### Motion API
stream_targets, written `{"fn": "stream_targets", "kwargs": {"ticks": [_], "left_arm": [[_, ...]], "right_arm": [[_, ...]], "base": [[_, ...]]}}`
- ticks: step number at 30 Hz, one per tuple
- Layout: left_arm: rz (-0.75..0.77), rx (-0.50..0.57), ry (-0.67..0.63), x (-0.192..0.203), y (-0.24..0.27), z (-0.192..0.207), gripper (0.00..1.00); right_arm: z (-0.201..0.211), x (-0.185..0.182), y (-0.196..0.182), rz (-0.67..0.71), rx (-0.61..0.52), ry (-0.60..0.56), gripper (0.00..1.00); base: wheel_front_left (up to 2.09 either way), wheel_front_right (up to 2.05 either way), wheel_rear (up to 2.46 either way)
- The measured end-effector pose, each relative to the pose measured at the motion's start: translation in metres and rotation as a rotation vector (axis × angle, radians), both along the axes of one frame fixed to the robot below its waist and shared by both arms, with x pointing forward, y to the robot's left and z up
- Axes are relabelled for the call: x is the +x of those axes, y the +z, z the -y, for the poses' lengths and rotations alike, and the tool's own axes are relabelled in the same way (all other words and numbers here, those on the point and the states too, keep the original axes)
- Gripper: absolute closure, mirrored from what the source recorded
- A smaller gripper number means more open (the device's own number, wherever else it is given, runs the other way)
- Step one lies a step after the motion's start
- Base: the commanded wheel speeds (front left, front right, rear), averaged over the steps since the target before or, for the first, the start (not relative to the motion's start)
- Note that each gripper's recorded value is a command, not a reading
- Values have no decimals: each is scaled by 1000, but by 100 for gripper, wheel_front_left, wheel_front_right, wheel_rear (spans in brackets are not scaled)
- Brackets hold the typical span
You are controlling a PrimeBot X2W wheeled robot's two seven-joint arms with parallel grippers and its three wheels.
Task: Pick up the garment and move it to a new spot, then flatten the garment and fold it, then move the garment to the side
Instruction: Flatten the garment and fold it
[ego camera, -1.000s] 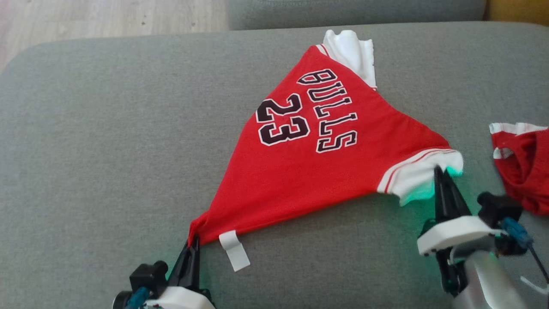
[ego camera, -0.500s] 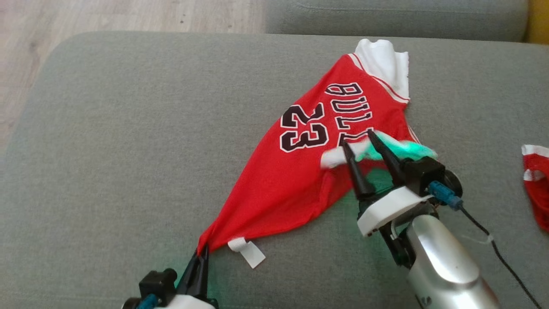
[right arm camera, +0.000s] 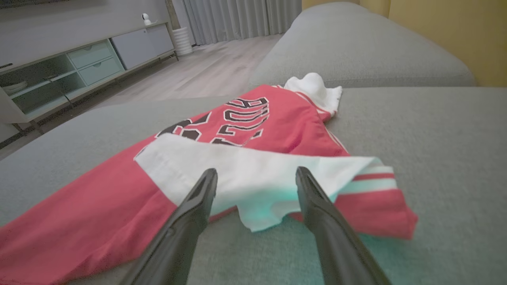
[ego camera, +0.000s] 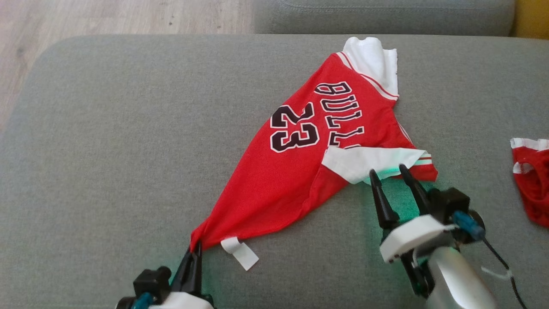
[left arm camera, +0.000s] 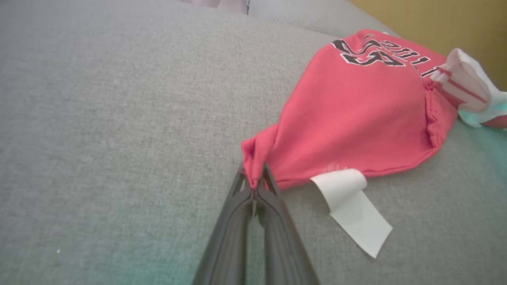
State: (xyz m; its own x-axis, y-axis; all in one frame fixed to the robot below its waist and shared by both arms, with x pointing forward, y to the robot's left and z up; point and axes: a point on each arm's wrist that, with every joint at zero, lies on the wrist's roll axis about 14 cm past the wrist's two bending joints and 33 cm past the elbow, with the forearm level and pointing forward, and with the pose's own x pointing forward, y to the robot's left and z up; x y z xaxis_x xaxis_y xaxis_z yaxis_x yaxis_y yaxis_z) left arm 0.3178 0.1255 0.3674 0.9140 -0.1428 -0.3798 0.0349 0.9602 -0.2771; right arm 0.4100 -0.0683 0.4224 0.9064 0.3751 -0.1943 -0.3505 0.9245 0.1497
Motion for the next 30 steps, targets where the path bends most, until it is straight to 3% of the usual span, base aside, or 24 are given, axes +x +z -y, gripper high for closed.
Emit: {"fn": "stream_targets", "kwargs": {"ticks": [1,2,9,29,30], "left_arm": [[3,7,2,1,1,-1,75],[12,14,3,3,3,-1,0],[57,47,27,12,15,-8,0],[49,91,103,1,13,-36,0],[48,91,104,1,13,-36,0]], "right_arm": [[4,-2,-2,-7,1,-12,0],[7,-5,-6,-17,0,-21,0],[16,-26,-33,-107,-6,-46,0],[0,-1,-55,-222,116,-83,0],[0,1,-55,-220,121,-85,12]], "base": [[0,0,0],[0,0,0],[0,0,0],[0,0,0],[0,0,0]]}}
